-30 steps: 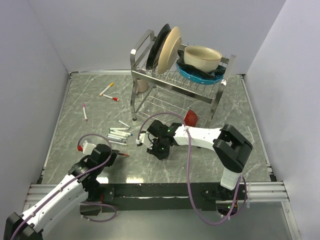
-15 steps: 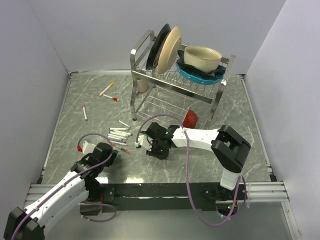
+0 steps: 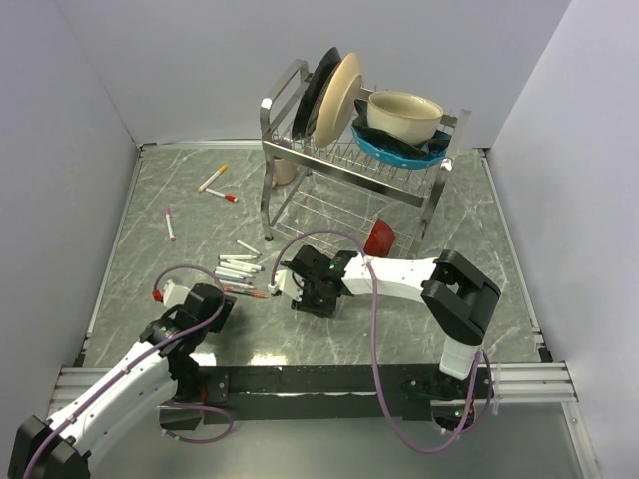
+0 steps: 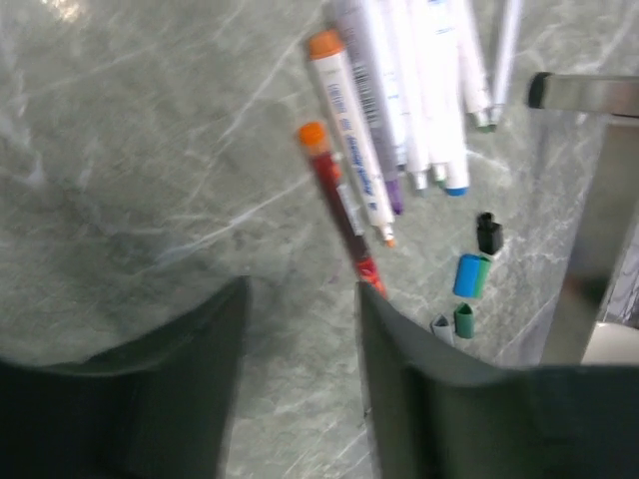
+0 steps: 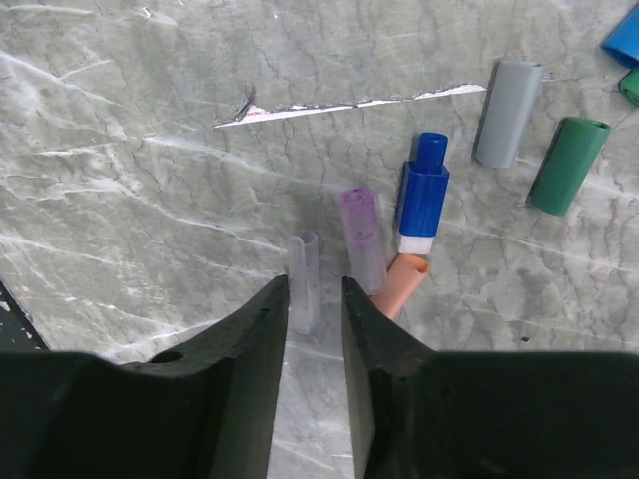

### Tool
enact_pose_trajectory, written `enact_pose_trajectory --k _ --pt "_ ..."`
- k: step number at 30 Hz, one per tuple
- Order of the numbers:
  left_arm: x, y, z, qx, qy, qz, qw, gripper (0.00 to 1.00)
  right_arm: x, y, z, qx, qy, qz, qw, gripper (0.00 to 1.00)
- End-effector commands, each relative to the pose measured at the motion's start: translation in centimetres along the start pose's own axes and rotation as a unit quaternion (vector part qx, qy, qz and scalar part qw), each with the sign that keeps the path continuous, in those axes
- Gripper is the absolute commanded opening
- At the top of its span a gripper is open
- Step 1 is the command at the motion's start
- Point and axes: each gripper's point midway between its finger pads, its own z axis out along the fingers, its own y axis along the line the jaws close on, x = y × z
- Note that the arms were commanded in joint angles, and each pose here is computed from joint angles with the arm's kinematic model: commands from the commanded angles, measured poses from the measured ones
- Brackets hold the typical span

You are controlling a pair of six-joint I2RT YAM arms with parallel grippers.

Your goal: Open the pen caps

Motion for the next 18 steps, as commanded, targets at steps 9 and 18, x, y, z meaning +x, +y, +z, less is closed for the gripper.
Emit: enact_pose_trajectory --k 9,18 --pt "-4.8 -6.4 -1.6 0.048 -0.065 0.077 0.994 0.76 -3.0 -0.3 -4.3 0.023 -0.074 -0.027 0.997 0.41" --pt "-12.9 -13.1 0.7 0.11 -0.101 0.197 0.969 0.96 -5.1 -0.1 -10.4 0.053 -0.177 -0.066 0.981 0.51"
